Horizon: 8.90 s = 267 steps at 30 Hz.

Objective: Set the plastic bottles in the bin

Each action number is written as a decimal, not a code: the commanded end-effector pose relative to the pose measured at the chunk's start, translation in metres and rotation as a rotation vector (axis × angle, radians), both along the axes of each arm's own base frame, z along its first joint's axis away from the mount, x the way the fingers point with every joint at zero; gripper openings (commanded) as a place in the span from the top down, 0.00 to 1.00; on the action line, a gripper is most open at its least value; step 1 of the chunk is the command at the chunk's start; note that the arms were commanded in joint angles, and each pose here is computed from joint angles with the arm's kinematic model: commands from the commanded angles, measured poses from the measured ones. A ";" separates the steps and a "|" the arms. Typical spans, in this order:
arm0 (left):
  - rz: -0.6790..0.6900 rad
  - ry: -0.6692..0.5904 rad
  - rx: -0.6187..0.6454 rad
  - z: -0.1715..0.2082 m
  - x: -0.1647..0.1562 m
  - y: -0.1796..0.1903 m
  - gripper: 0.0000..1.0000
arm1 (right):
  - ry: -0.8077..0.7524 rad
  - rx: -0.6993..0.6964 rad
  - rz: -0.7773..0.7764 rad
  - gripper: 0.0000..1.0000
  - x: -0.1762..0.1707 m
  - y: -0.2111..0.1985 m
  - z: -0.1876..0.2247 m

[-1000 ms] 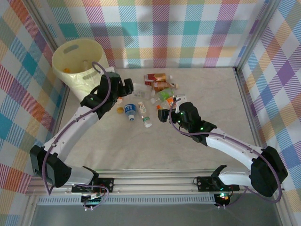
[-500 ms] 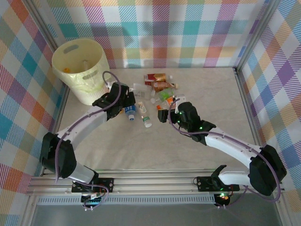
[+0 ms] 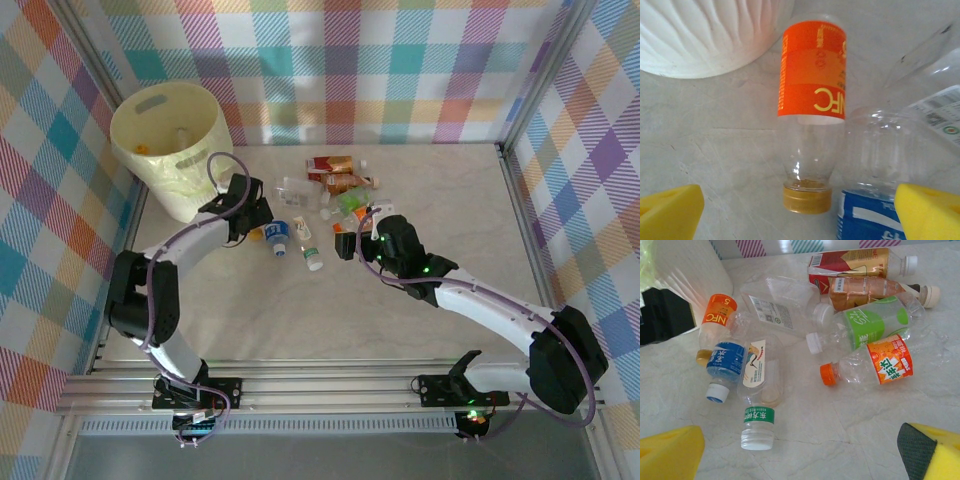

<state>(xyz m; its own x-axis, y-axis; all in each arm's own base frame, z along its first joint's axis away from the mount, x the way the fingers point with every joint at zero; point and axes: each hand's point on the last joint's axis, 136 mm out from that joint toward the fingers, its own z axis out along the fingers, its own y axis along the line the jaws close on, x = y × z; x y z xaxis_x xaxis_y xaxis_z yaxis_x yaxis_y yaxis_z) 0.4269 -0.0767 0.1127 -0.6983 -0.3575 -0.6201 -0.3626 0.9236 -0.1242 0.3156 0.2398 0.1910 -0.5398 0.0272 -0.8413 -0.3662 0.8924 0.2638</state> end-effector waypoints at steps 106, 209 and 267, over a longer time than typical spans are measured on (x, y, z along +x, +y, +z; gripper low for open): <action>-0.552 -0.670 -0.269 0.292 -0.040 -0.055 0.67 | -0.175 0.116 0.264 0.00 -0.012 0.043 0.044; -0.229 -0.583 -0.283 0.262 -0.010 -0.033 0.00 | 0.172 0.145 -0.271 0.00 0.018 -0.013 -0.034; -0.111 -0.207 -0.207 0.103 -0.057 -0.021 0.00 | 0.205 -0.154 -0.305 0.67 0.018 0.082 -0.136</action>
<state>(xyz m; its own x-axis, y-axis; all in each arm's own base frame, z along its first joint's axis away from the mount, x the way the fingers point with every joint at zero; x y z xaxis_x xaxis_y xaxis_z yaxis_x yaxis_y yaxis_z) 0.3717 -0.0926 0.2224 -0.5809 -0.4278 -0.6925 -0.2222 0.9018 -0.3707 0.3235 0.3190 0.0271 -0.7431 0.1375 -0.6549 0.0412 0.9862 0.1603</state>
